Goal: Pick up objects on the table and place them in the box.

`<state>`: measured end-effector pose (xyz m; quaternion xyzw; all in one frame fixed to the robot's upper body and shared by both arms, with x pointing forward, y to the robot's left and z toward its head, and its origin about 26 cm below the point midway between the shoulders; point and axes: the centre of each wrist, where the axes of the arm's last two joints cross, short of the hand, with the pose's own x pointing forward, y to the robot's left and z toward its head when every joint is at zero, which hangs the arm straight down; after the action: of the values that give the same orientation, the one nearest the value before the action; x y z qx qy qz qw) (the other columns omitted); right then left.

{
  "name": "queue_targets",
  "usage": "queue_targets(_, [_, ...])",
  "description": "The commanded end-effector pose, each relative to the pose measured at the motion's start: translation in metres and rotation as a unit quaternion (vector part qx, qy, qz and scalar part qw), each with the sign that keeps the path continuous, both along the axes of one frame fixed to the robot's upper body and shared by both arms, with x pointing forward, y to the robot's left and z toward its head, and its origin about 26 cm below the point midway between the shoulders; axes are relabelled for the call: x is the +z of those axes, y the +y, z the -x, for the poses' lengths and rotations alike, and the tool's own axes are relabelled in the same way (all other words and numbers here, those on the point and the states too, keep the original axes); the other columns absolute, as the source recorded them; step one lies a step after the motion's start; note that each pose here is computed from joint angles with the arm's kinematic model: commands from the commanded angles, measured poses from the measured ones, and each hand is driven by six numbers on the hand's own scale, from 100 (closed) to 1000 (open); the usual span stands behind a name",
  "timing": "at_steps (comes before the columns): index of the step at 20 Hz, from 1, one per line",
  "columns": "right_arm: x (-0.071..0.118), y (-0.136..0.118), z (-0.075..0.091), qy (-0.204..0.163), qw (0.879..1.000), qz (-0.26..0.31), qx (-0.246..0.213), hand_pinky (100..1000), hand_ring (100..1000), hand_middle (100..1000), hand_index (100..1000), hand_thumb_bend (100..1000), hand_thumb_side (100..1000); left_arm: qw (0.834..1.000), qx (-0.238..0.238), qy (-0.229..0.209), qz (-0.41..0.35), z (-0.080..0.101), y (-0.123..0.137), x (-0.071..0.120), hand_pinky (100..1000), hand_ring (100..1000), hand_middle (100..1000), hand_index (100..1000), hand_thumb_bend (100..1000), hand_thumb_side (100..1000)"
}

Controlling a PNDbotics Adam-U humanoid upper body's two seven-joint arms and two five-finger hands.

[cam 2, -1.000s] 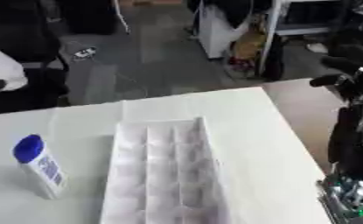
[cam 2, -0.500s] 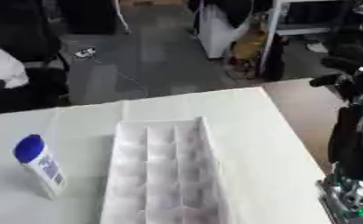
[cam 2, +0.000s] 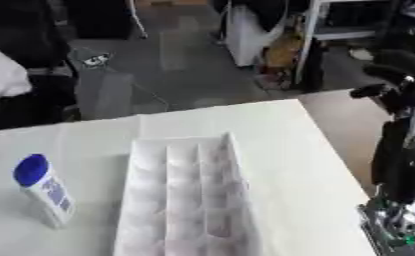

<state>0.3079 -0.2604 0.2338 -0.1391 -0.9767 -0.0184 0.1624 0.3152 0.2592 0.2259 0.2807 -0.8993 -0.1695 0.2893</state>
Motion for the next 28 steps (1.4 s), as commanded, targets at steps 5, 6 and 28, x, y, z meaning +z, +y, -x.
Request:
queue_targets(5, [0.004,-0.002,0.003,-0.005,1.000,0.008,-0.004,487,660,694,764,100,866,0.975,0.155,0.076,-0.139,-0.013,0.018,0.014,613,641,917,999,567,943])
queue_targets(6, [0.004,-0.002,0.003,-0.005,1.000,0.009,-0.005,487,660,694,764,100,866,0.971,0.167,0.083,-0.150,-0.014,0.019,0.014,633,650,917,992,584,948])
queue_targets(28, [-0.002,-0.003,0.005,0.013,1.000,0.017,-0.003,487,660,694,764,100,866,0.895,0.259,0.255,-0.259,-0.040,0.030,0.009,751,706,902,920,666,998])
